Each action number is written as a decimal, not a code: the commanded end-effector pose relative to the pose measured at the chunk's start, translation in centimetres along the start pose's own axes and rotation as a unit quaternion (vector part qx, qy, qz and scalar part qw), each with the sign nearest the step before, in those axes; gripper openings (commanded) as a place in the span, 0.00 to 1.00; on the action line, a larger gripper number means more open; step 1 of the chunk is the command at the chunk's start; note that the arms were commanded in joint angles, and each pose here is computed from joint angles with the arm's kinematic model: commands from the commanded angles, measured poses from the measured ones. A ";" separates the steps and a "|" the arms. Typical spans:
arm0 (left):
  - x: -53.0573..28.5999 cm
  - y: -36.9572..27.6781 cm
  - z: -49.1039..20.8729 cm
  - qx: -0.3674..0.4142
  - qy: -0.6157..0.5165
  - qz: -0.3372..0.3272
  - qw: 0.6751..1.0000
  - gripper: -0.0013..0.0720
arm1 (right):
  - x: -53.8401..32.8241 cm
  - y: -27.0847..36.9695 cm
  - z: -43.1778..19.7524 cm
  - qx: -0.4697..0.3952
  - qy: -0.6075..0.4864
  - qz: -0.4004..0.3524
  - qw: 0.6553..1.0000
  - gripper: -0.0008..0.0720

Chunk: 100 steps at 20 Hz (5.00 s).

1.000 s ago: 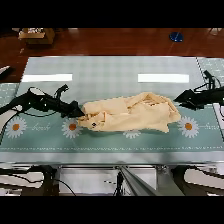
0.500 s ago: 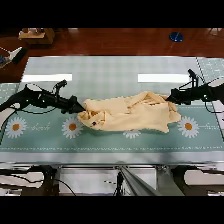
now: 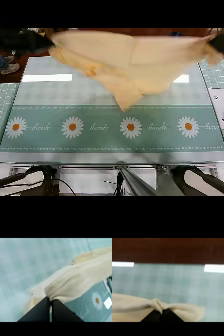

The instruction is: Fold the shirts.

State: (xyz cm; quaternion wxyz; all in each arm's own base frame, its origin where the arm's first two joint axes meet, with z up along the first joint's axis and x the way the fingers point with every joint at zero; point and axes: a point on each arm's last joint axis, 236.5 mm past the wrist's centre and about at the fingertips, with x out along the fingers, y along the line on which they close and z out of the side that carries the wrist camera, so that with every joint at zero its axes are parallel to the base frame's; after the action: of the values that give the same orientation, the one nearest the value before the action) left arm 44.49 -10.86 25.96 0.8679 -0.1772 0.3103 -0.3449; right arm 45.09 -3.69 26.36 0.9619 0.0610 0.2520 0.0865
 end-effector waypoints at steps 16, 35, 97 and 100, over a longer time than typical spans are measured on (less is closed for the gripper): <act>-27.5 -25.0 -3.2 0.216 -0.187 0.219 0.933 0.05 | -31.8 14.9 3.2 -0.030 -0.168 -0.035 0.985 0.05; -2.9 3.8 -18.6 -0.106 0.135 0.157 0.973 0.05 | -1.0 4.5 -18.8 0.165 0.286 0.038 0.943 0.05; 4.6 7.8 -43.1 -0.392 0.332 0.094 0.853 0.05 | -5.5 -9.9 -38.5 0.434 0.385 -0.029 0.814 0.81; 4.6 7.8 -43.1 -0.391 0.332 0.094 0.853 0.05 | -4.1 -9.5 -39.2 0.430 0.378 -0.034 0.820 0.81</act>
State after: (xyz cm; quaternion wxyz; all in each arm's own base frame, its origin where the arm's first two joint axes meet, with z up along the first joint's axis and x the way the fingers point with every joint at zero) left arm 22.68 -12.64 -12.19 0.6032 -0.3490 0.7019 -0.1468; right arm 23.21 -11.20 -6.01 0.6668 0.4152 0.6177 -0.0384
